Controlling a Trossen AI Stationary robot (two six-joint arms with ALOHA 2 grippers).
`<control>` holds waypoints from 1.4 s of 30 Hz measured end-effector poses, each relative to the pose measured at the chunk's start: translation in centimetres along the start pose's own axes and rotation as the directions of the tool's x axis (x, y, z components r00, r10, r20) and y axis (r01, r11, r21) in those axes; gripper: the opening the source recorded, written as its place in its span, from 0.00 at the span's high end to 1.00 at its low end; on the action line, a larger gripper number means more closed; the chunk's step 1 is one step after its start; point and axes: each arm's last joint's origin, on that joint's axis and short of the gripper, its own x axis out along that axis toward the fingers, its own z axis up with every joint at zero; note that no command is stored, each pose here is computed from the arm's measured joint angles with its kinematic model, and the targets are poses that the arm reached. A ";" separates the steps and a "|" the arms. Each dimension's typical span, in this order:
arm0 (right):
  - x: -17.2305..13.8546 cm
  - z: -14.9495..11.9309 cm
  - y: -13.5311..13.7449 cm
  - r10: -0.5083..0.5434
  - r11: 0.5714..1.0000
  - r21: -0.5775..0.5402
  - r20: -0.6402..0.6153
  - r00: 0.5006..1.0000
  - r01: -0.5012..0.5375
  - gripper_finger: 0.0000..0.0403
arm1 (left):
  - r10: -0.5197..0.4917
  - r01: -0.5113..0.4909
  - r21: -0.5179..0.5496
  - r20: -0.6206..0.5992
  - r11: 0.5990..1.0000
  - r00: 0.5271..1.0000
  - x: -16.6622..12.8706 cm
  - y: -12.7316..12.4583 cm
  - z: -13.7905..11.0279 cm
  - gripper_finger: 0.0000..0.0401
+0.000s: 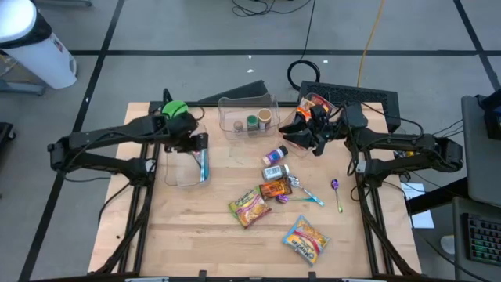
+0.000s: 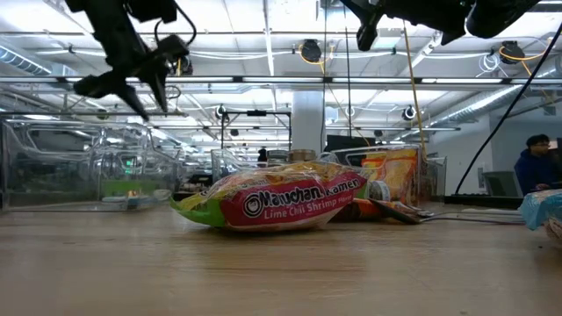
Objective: Pick & Place Food Item
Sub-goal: Put the white patterned spoon into the left transparent bin
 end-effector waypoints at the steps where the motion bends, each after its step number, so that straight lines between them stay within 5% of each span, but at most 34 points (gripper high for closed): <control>1: 0.0 0.0 0.0 0.001 1.000 -0.001 0.001 1.000 -0.001 0.58 | -0.018 0.017 0.012 0.023 1.000 1.000 -0.4 -0.3 0.2 0.60; 6: 0.0 -0.1 0.0 0.001 1.000 0.004 -0.005 1.000 -0.001 0.58 | -0.163 0.147 0.111 0.155 0.983 0.974 -1.9 -2.3 1.1 0.60; 14: 0.0 -0.1 0.1 0.002 1.000 0.003 -0.006 1.000 -0.002 0.58 | -0.393 0.353 0.184 0.292 0.918 0.872 -2.8 -4.8 2.2 0.60; 42: 0.0 -0.1 0.0 0.002 1.000 0.004 -0.006 1.000 -0.002 0.58 | -0.416 0.327 0.313 0.282 0.892 0.865 -2.7 -5.7 0.3 0.60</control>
